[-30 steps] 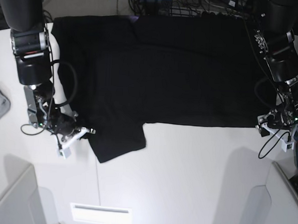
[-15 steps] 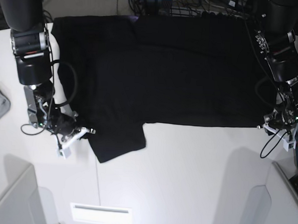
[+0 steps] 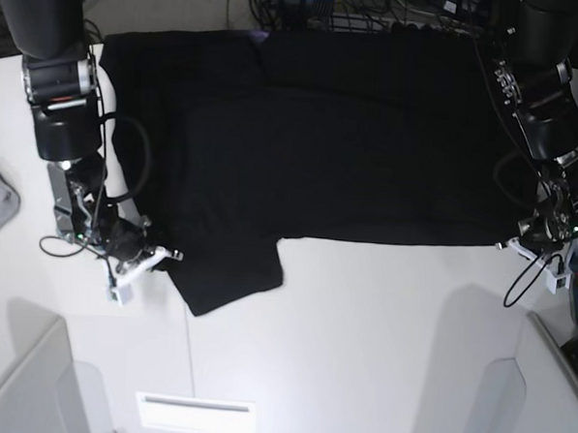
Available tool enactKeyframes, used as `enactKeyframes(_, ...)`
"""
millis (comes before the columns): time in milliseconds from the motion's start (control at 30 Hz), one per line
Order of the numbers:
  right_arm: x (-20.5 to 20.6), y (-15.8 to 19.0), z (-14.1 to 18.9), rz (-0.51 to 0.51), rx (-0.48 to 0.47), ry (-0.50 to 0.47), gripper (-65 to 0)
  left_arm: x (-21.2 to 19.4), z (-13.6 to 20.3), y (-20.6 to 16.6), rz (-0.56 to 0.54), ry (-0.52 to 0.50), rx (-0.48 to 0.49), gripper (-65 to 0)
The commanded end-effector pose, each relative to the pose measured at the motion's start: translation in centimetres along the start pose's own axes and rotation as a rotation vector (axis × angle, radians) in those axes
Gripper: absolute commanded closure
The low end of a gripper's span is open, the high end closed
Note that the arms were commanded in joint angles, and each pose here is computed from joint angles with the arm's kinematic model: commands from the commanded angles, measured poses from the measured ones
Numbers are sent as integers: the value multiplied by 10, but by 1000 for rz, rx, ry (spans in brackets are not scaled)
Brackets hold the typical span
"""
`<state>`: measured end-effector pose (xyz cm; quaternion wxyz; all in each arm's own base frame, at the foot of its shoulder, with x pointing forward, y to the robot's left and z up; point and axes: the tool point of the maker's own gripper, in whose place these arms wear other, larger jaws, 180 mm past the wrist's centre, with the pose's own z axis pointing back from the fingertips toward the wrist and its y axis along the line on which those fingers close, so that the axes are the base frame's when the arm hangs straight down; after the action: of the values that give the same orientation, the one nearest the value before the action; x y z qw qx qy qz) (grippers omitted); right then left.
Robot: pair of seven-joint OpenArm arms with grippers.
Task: Fold the T-shirt properly
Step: 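Pull the shirt's hem edge with both grippers to straighten the body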
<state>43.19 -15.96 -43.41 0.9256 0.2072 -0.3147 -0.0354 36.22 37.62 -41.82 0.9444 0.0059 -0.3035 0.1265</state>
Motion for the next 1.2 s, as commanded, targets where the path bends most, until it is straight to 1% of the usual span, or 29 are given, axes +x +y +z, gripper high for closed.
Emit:
enactKeyframes(0,36,2,10,6,9,-88,0,5,2,-3,-16,12,-14,0)
enactKeyframes(167,47,10,17,20,31,-131,0,7,3,-3,-18,8,-15,0)
enactKeyframes(267,44,10,18,22,31,-126,0,8,4,-3,-16,3,-15,0)
enactKeyframes(433,38,8,17,18,30,-118,0,22,20,-9,-75,-19,0,0)
enactKeyframes(533,37,12,17,22,41,-125,0,34,35,-13,-119,-54,18,0)
enactKeyframes(633,37,20,21,41,58,-140,0,30,41,-19,-122,-50,6,0)
enactKeyframes(700,34,25,23,55,70,-145,0,30,45,-26,-104,-72,-35,0)
enactKeyframes(767,35,22,30,56,68,-166,0,24,45,-33,-83,-77,-80,0)
enactKeyframes(833,36,19,34,39,66,-186,0,22,48,-27,-77,-77,-86,0)
enactKeyframes(933,33,16,38,26,64,-188,0,15,49,-24,-80,-66,-84,0)
enactKeyframes(1033,30,20,41,44,72,-177,0,13,52,-21,-81,-70,-77,0)
enactKeyframes(1167,30,32,47,76,95,-196,0,16,63,-21,-118,-100,-64,0)
